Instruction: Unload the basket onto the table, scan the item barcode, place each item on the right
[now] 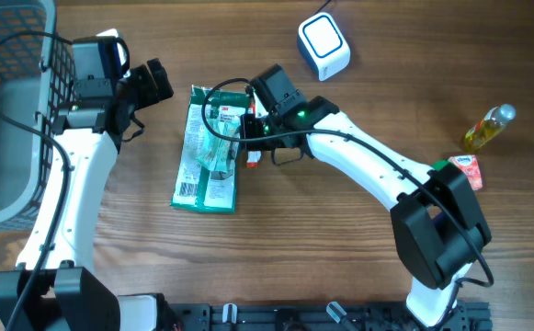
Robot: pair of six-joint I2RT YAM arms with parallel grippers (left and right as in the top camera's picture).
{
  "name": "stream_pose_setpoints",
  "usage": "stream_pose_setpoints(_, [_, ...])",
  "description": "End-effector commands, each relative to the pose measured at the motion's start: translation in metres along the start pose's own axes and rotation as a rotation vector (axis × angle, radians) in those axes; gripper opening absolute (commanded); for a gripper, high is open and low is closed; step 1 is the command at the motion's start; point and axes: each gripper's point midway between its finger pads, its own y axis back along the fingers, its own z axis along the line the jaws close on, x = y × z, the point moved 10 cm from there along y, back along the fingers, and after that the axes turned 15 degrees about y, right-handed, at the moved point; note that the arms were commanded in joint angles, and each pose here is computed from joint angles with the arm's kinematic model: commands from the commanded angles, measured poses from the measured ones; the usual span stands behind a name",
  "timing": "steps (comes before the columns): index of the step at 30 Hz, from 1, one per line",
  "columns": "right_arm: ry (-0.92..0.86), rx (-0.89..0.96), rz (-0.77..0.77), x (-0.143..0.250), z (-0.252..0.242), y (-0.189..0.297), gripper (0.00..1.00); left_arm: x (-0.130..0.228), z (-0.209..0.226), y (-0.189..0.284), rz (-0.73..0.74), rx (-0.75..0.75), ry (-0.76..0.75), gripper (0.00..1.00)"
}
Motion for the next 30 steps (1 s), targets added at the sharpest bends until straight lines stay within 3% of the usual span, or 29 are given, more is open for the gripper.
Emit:
stream_pose_setpoints(1, [-0.018,0.019,0.000,0.000,-0.004,-0.004,0.04,-0.003,0.001,0.001,-0.012,-0.007,-0.005,1.00])
stream_pose_setpoints(18, [0.012,-0.007,-0.083,-0.012,-0.001,-0.007,0.04,-0.003,0.001,0.001,-0.012,-0.007,-0.005,1.00])
stream_pose_setpoints(30, [-0.023,0.107,-0.009,0.003,-0.025,-0.048,0.04,-0.003,0.001,0.001,-0.012,-0.007,-0.005,1.00])
